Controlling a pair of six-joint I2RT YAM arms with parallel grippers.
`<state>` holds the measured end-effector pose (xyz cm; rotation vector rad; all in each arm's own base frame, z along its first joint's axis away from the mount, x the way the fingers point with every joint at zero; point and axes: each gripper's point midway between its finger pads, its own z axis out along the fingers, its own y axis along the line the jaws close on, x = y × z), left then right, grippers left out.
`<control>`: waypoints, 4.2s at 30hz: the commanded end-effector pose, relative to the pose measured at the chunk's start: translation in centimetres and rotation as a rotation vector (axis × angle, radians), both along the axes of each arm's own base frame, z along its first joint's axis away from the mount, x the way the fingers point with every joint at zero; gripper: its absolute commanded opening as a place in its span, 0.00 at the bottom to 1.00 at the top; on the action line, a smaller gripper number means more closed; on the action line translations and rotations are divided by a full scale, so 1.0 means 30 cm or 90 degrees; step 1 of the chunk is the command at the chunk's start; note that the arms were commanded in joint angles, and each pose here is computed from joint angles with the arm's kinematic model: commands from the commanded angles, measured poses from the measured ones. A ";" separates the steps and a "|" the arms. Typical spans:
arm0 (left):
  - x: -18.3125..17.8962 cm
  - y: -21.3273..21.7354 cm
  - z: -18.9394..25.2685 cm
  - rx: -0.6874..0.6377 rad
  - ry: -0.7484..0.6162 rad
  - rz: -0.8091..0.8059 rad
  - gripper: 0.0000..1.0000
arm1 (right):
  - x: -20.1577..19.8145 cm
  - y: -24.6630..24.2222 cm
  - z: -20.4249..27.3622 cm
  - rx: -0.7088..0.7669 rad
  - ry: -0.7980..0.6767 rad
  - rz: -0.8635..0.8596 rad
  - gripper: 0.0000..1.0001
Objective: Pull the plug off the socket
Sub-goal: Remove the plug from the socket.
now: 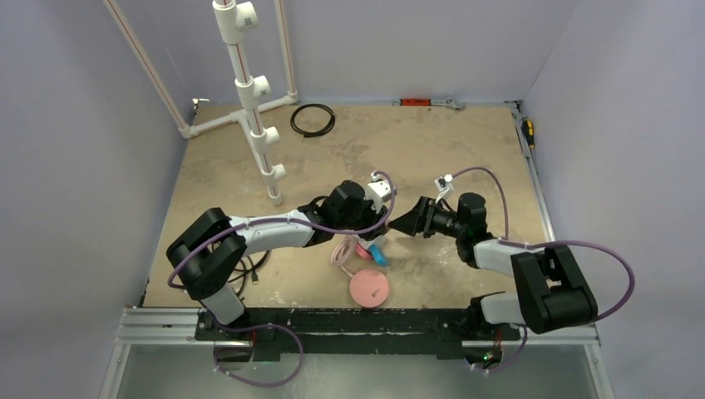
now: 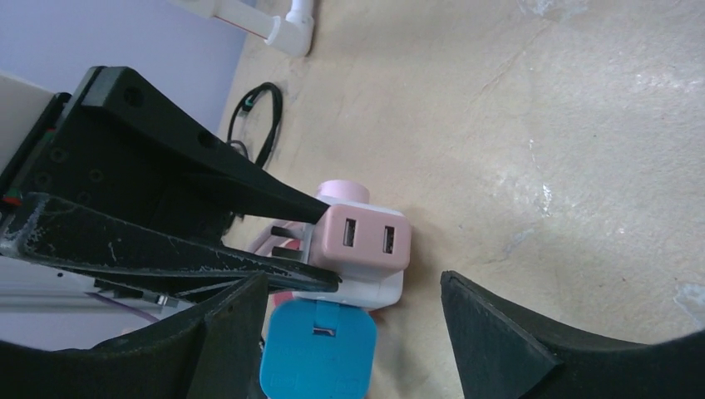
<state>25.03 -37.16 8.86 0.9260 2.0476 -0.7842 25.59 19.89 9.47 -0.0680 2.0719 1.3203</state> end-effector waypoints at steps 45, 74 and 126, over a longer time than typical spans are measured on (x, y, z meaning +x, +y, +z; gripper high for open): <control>0.008 -0.034 0.266 -0.077 -0.105 0.003 0.89 | 0.028 0.026 0.102 0.000 -0.074 0.002 0.00; -0.104 0.063 0.018 0.034 0.130 0.003 0.64 | 0.076 -0.114 0.246 -0.130 -0.222 -0.154 0.00; -0.031 0.167 -0.183 0.248 0.086 0.062 0.00 | 0.013 -0.059 0.074 -0.158 -0.136 -0.095 0.65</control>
